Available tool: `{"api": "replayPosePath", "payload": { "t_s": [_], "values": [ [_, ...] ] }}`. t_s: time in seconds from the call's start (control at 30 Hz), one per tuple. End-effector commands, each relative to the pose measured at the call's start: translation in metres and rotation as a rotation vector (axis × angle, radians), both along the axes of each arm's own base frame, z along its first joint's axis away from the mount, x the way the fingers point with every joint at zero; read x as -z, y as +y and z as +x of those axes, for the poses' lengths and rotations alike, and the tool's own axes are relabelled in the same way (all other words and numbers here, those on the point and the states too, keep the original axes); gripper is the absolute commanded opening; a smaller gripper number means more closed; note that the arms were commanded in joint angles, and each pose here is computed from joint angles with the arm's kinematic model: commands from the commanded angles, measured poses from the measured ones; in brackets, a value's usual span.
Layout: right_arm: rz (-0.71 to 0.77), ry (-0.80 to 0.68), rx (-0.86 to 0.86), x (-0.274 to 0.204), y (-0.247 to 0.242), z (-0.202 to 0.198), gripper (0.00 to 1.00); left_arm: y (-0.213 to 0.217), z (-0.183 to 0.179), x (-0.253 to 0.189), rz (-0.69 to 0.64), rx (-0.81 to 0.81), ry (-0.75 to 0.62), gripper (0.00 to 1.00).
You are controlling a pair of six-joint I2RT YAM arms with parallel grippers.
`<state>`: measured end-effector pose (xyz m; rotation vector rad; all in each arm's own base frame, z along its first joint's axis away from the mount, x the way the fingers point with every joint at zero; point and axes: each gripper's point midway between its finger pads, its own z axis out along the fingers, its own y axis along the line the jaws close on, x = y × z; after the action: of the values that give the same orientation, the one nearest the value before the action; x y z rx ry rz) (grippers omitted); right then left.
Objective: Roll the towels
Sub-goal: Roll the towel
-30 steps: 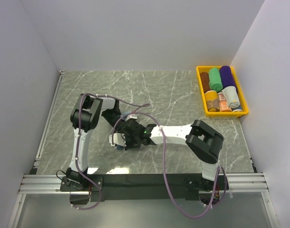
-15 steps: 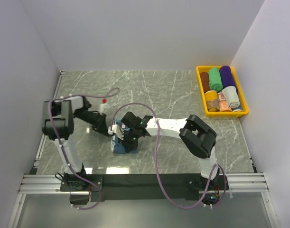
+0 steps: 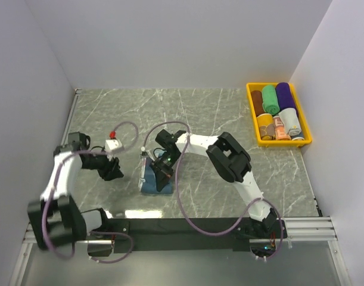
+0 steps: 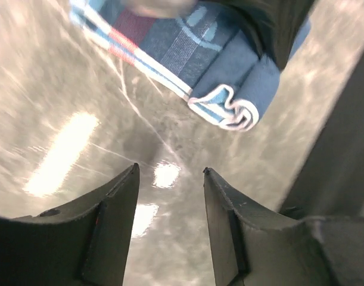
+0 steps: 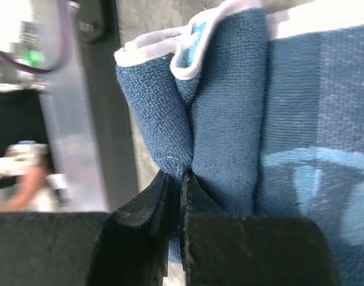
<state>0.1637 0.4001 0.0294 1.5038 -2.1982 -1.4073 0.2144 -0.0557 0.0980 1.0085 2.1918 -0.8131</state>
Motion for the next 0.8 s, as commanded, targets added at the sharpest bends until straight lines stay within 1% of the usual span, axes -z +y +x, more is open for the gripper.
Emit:
{"api": "replayPosePath", "payload": {
  "t_s": [0.0, 0.07, 0.1, 0.13, 0.17, 0.2, 0.23, 0.3, 0.33, 0.37, 0.4, 0.47, 0.5, 0.63, 0.77],
  "values": [
    [-0.114, 0.189, 0.033, 0.016, -0.02, -0.003, 0.0, 0.006, 0.007, -0.003, 0.207, 0.109, -0.272, 0.53],
    [-0.121, 0.249, 0.032, 0.019, -0.018, -0.001, 0.0, -0.009, -0.003, 0.004, 0.239, 0.176, -0.328, 0.54],
    [-0.122, 0.264, 0.035, 0.019, -0.017, 0.001, 0.0, -0.014, 0.002, -0.004, 0.262, 0.192, -0.425, 0.56],
    [-0.126, 0.28, 0.035, 0.024, -0.015, 0.002, 0.0, -0.027, -0.007, 0.005, 0.267, 0.243, -0.432, 0.57],
    [-0.135, 0.3, 0.042, 0.026, -0.015, 0.003, 0.0, -0.034, -0.009, 0.006, 0.274, 0.265, -0.462, 0.58],
    [-0.134, 0.321, 0.05, 0.026, -0.014, 0.004, 0.0, -0.042, -0.003, -0.002, 0.276, 0.283, -0.547, 0.59],
    [-0.145, 0.342, 0.059, 0.03, -0.012, 0.004, 0.0, -0.055, -0.011, 0.006, 0.281, 0.332, -0.55, 0.6],
    [-0.14, 0.377, 0.071, 0.03, -0.009, 0.004, 0.0, -0.068, -0.014, 0.007, 0.287, 0.378, -0.594, 0.6],
    [-0.143, 0.383, 0.076, 0.032, -0.009, 0.005, 0.0, -0.081, -0.018, 0.01, 0.281, 0.434, -0.624, 0.6],
    [-0.153, 0.393, 0.083, 0.036, -0.009, 0.005, 0.0, -0.083, -0.019, 0.013, 0.301, 0.444, -0.629, 0.6],
    [-0.156, 0.4, 0.086, 0.037, -0.009, 0.005, 0.0, -0.092, -0.026, 0.019, 0.3, 0.496, -0.633, 0.6],
    [-0.168, 0.422, 0.089, 0.042, -0.011, 0.004, 0.0, -0.1, -0.024, 0.023, 0.316, 0.522, -0.667, 0.6],
    [-0.171, 0.425, 0.088, 0.043, -0.011, 0.004, 0.0, -0.106, -0.031, 0.029, 0.313, 0.562, -0.673, 0.61],
    [-0.177, 0.435, 0.099, 0.046, -0.011, 0.007, 0.0, -0.122, -0.034, 0.04, 0.323, 0.625, -0.697, 0.59],
    [-0.182, 0.438, 0.098, 0.047, -0.013, 0.008, 0.0, -0.131, -0.03, 0.053, 0.349, 0.631, -0.687, 0.56]
  ]
}}
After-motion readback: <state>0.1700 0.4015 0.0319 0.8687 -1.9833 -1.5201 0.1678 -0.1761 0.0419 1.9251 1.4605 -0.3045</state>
